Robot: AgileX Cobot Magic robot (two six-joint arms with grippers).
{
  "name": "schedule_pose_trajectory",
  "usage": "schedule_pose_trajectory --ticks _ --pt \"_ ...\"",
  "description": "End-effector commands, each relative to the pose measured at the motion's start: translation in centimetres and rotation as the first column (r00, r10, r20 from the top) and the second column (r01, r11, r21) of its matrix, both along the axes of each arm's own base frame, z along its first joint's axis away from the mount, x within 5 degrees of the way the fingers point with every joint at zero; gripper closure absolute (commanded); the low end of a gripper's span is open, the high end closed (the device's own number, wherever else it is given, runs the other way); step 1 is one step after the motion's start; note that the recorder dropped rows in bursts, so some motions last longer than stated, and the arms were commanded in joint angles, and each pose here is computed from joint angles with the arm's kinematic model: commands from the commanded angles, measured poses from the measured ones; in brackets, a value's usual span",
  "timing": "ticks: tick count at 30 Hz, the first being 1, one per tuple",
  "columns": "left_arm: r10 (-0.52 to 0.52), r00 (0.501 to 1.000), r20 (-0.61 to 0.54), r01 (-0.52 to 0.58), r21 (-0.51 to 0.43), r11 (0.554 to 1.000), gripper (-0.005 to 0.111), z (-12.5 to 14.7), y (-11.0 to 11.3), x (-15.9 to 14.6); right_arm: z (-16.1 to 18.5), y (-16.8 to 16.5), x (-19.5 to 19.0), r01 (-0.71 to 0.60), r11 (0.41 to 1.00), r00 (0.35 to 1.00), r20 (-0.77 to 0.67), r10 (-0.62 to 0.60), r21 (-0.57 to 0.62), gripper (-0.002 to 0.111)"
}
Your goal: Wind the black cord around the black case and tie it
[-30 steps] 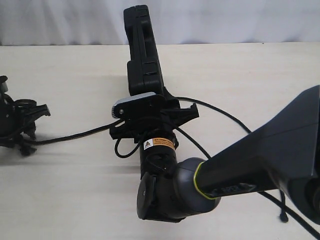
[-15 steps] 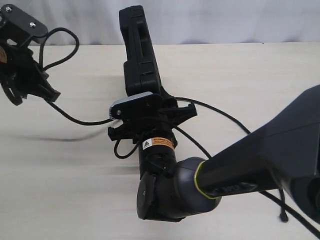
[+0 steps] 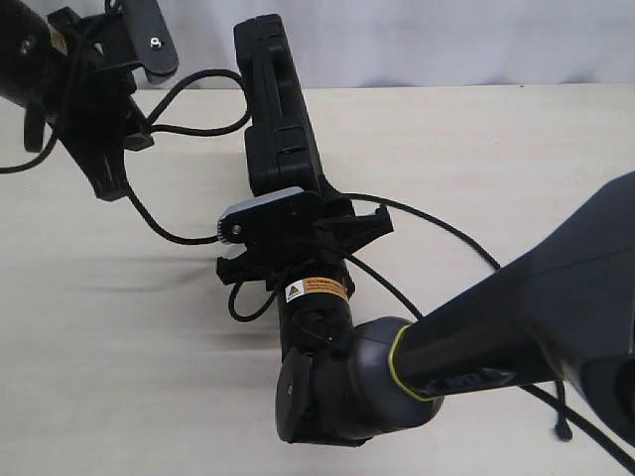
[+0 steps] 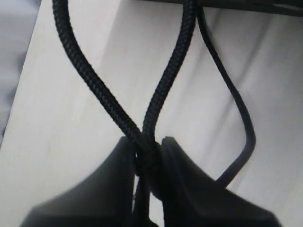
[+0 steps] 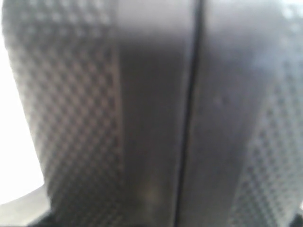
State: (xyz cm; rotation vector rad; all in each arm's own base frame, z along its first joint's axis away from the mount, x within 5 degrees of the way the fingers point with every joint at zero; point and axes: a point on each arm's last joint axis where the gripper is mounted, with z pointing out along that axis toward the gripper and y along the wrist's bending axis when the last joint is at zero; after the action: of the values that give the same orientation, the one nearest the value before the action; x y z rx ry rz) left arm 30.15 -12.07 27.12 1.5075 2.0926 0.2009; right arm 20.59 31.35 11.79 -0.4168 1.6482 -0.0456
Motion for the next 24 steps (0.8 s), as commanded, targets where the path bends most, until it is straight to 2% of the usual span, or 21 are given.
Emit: schedule_pose_trajectory --ticks 1,4,8,12,14,18,21,24 --pt "-0.090 0.993 -0.073 0.085 -0.060 0.995 0.107 0.3 0.3 0.2 0.6 -0.2 0.0 0.010 1.000 0.999 0.033 -0.010 0.000 0.104" --pt "-0.114 0.981 -0.156 0.108 -0.052 0.993 0.107 -0.8 -0.3 1.3 0.6 -0.2 0.0 0.012 1.000 0.999 0.029 -0.012 0.014 0.104" --pt "-0.130 0.989 -0.068 0.126 -0.049 0.991 0.107 -0.5 -0.5 2.0 0.7 -0.1 0.0 -0.002 1.000 0.999 0.035 0.001 0.020 0.104" --pt "-0.131 0.984 -0.123 0.122 -0.074 0.990 0.107 -0.7 -1.3 3.5 0.7 -0.1 0.0 -0.009 1.000 0.999 0.037 0.009 0.019 0.104" --pt "-0.138 0.984 -0.110 0.129 -0.088 0.988 0.107 -1.0 -1.6 4.0 0.5 -0.2 -0.2 -0.029 0.999 0.999 0.038 0.028 0.018 0.104" --pt "-0.205 0.976 -0.075 0.181 -0.249 0.951 0.107 -0.1 -3.2 4.3 0.3 -0.2 -0.3 -0.054 0.998 0.998 0.038 0.053 0.033 0.104" --pt "-0.187 0.979 -0.080 0.157 -0.293 0.943 0.107 -1.0 -3.7 4.9 0.4 0.0 -0.4 -0.079 0.996 0.996 0.049 0.077 0.030 0.104" --pt "-0.108 0.994 -0.018 0.093 -0.390 0.916 0.107 -0.4 -4.2 5.7 0.4 0.1 -0.4 -0.087 0.996 0.995 0.052 0.085 0.029 0.104"
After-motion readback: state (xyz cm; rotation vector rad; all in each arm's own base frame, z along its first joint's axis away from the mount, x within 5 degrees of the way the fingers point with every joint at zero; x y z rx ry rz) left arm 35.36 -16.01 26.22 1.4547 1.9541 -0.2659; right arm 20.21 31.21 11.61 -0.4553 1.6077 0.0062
